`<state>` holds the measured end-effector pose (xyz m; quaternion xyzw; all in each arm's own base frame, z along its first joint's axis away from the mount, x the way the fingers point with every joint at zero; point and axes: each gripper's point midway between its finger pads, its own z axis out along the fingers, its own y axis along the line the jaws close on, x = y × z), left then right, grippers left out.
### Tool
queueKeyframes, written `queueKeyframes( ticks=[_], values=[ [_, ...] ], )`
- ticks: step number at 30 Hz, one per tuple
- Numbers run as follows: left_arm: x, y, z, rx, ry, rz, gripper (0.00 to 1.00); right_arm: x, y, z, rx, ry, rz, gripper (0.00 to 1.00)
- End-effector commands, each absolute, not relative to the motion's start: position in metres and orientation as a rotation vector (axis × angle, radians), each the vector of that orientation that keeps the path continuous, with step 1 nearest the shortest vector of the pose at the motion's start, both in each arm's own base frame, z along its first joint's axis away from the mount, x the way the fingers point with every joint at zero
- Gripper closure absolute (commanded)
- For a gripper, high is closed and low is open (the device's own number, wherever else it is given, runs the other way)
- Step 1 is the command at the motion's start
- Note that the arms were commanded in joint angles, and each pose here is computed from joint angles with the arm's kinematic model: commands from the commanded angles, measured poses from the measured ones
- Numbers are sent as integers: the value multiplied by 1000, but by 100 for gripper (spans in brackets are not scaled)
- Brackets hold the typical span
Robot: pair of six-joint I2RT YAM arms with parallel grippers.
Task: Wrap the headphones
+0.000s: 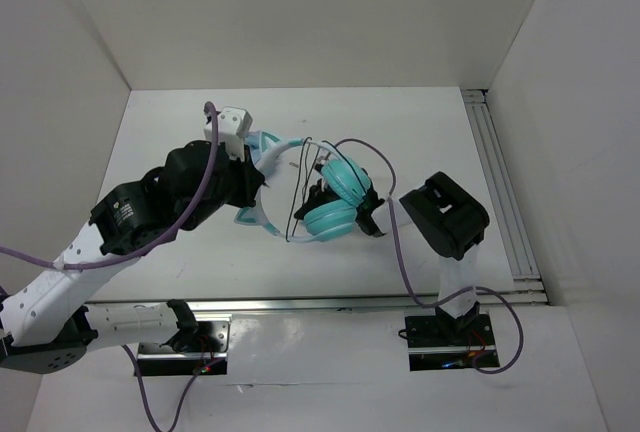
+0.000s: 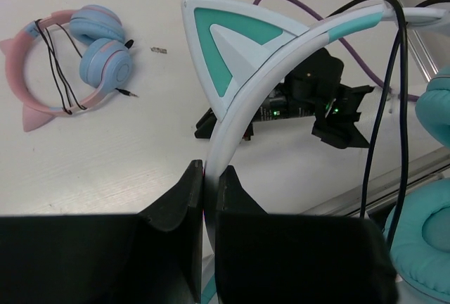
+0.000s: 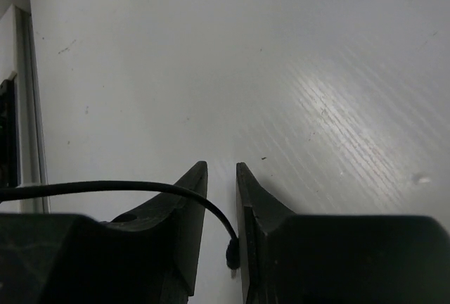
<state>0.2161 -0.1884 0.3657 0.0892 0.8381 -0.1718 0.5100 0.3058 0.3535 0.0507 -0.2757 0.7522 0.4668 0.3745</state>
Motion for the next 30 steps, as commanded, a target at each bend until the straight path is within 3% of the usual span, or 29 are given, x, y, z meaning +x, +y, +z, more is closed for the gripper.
queueKeyframes(
  ticks=[1,17,30],
  values=[
    [218,-191,399,80,1912,-543,100,315,369,58,-678,1850,1236,69],
    [226,-154,395,-59,1885,-384,100,292,365,21,-702,1994,1191,69],
    [235,-147,394,-52,1889,-343,100,286,352,12,-721,2043,1145,61]
  ],
)
